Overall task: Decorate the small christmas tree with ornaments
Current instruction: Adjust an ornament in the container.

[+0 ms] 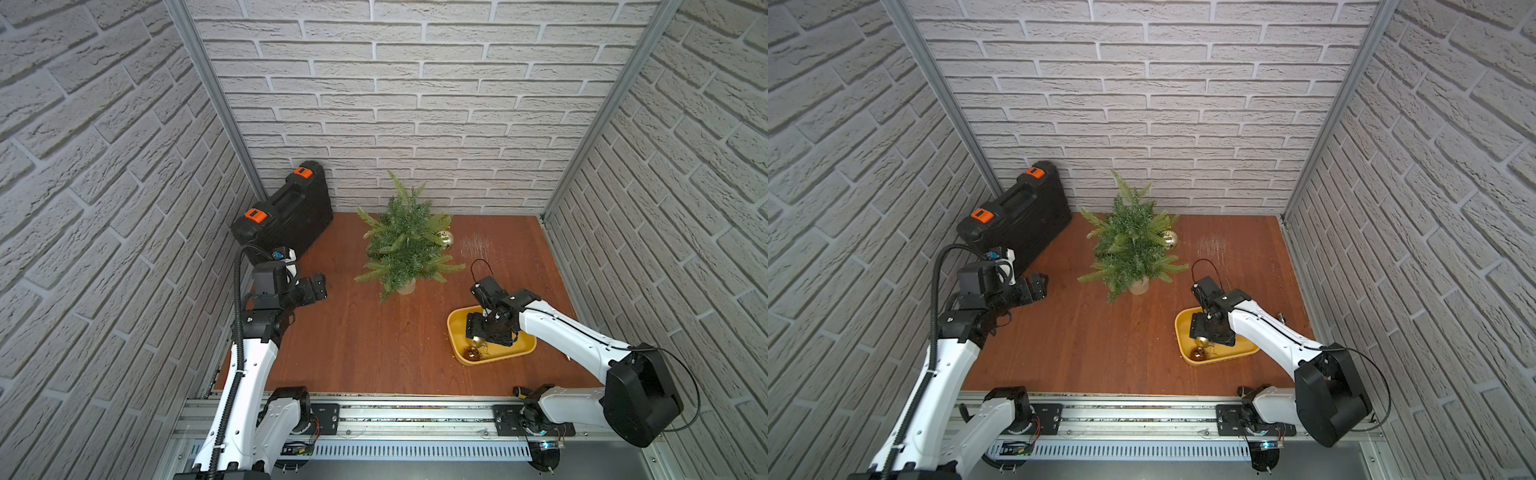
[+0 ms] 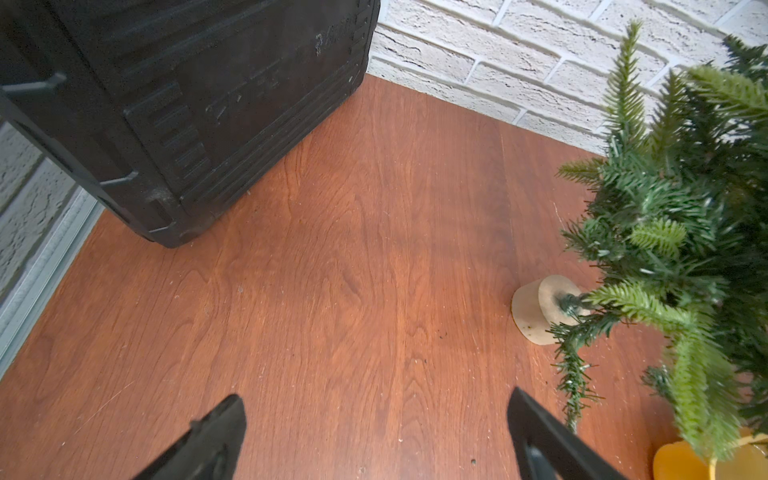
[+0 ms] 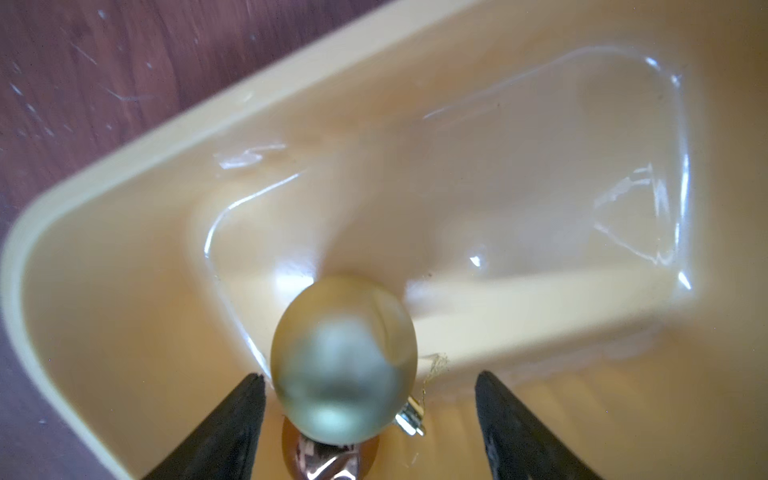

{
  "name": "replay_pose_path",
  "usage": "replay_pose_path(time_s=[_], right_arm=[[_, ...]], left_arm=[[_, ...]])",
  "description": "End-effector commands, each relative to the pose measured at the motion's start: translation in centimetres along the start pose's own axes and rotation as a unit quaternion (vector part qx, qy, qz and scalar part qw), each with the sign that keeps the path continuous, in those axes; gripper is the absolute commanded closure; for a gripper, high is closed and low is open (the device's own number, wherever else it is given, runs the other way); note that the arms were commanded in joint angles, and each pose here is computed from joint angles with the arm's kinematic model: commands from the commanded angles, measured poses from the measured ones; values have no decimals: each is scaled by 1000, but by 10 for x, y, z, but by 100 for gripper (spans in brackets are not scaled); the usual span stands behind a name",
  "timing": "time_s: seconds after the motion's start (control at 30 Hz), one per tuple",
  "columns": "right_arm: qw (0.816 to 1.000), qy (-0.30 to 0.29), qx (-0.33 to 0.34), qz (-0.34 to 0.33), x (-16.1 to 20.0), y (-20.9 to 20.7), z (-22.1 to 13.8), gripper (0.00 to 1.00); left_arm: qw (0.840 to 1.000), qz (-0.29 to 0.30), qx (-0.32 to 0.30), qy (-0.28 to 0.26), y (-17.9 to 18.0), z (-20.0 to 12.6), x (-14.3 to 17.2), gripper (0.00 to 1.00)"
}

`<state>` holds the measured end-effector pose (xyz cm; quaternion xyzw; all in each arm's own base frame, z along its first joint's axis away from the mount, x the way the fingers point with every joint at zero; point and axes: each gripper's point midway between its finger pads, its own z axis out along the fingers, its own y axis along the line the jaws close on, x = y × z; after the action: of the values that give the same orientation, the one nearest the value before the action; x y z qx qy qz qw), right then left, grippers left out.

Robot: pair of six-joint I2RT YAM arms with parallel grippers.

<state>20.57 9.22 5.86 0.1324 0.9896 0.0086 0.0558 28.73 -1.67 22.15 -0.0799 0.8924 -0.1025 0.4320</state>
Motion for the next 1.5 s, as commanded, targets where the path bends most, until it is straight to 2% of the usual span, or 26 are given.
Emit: replay_pose_path(time_s=[0.0,0.2,0.5,1.03,1.47], right_arm=[[999,8,23,-28,5,-2,5,19],[998,-8,41,-37,-6,3,12,20],[990,-44,131,-43,-25,-19,10,21],[990,-12,137,-19,1,-35,13,26],[994,1,110,-18,13,-32,22,27]], left_arm=[[1000,-2,1,-12,1,2,-5,2],[1000,-2,0,-11,1,2,-4,2],[1000,-2,-1,-9,2,3,-3,2],[1000,-3,-1,-8,2,4,-3,2],[1000,-5,4,-7,1,5,-3,2]])
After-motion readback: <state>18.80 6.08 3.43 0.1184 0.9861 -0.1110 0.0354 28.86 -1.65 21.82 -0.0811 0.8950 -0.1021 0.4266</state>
